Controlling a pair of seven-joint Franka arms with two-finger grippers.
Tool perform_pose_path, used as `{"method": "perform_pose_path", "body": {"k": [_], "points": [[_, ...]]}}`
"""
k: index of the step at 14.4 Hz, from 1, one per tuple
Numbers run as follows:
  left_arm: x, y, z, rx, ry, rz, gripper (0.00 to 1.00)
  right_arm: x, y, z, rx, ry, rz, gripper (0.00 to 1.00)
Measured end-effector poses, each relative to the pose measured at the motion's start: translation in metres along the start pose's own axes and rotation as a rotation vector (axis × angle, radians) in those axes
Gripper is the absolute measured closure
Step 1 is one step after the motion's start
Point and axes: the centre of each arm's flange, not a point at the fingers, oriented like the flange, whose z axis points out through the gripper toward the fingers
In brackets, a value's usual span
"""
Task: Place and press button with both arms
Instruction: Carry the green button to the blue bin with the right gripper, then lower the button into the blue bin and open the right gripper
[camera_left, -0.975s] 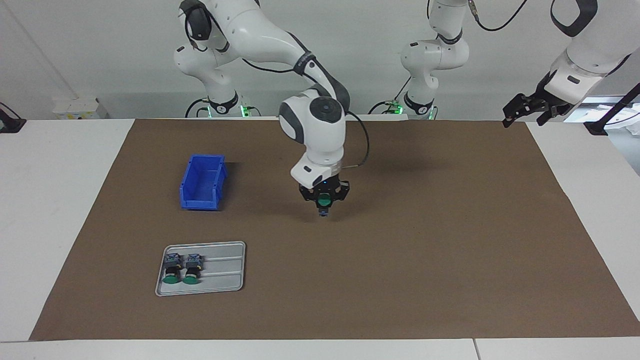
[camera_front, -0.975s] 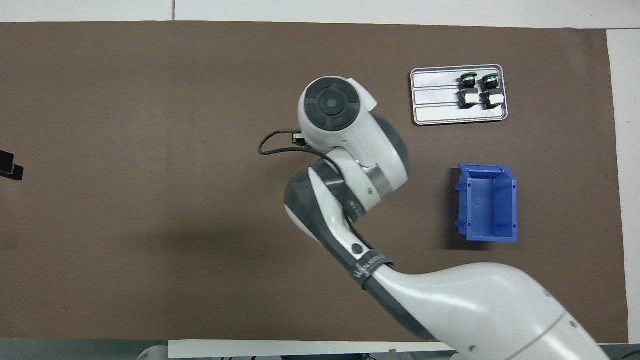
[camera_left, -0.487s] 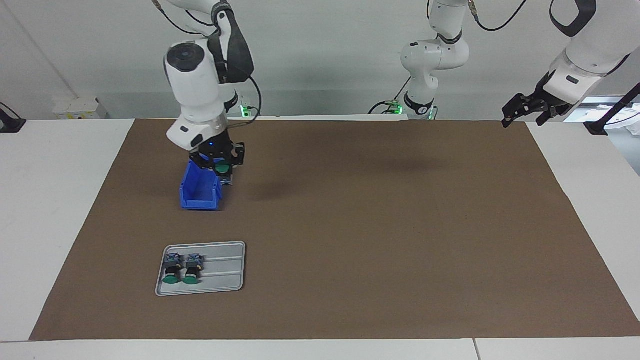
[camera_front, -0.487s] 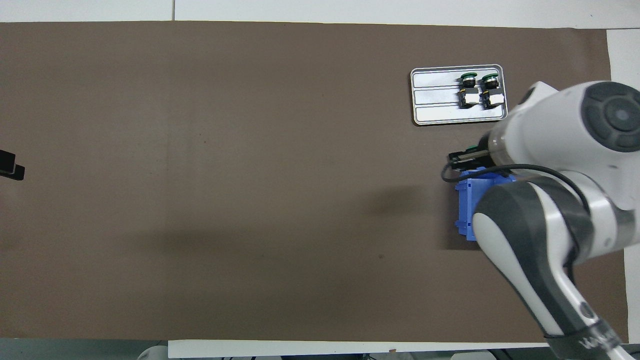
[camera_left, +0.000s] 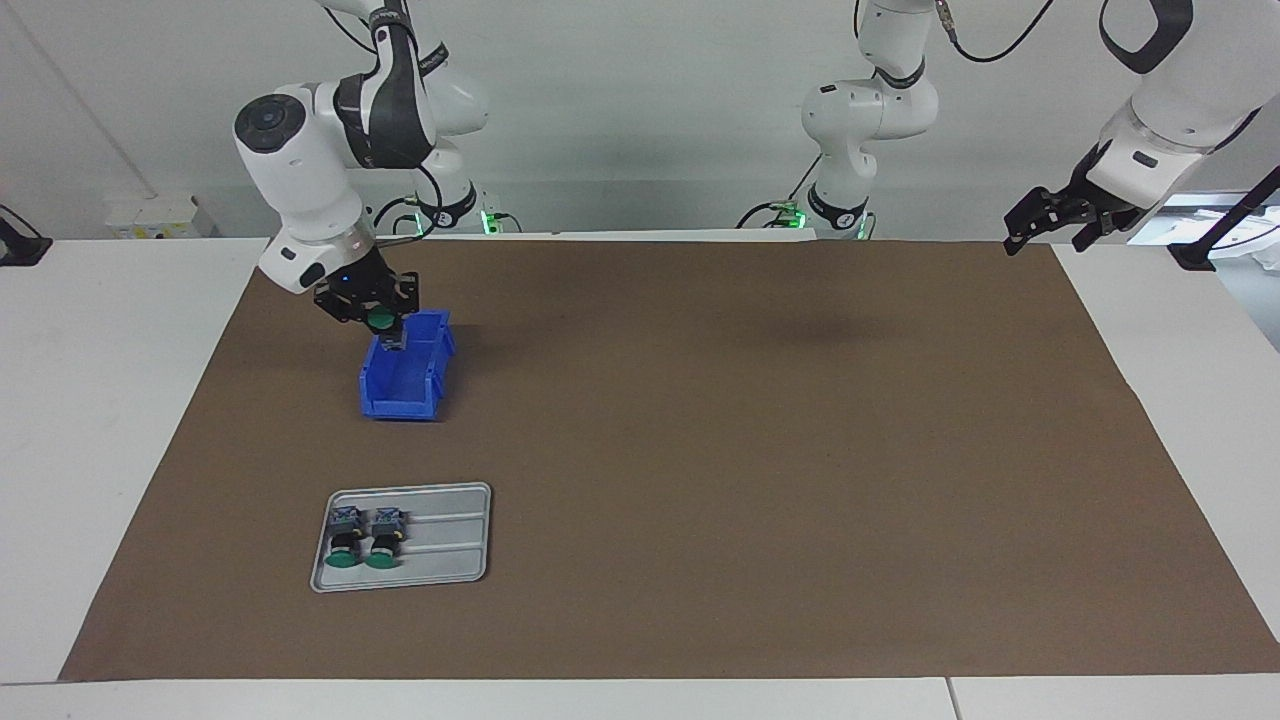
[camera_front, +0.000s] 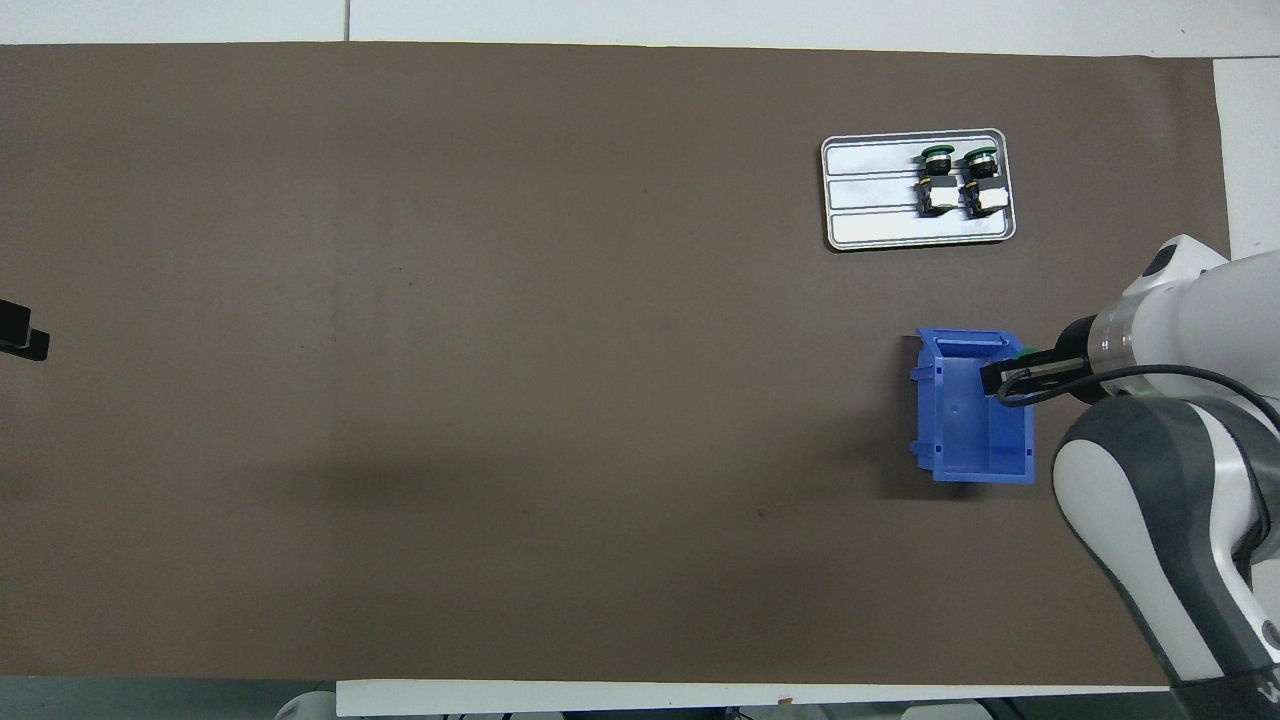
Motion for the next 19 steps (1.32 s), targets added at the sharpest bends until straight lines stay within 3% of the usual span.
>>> {"method": "perform_pose_path", "body": {"k": [5, 14, 19], "points": [[0.000, 0.000, 0.001, 0.000, 0.001, 0.005, 0.00, -0.003, 0.009, 0.037, -0.002, 0.018, -0.005, 0.65], [0.002, 0.001, -0.003, 0.002, 0.024, 0.008, 0.00, -0.004, 0.014, 0.101, -0.001, -0.012, -0.017, 0.65], [-0.002, 0.001, -0.007, 0.002, 0.034, 0.008, 0.00, -0.008, 0.014, 0.111, -0.001, -0.016, -0.018, 0.63]]}}
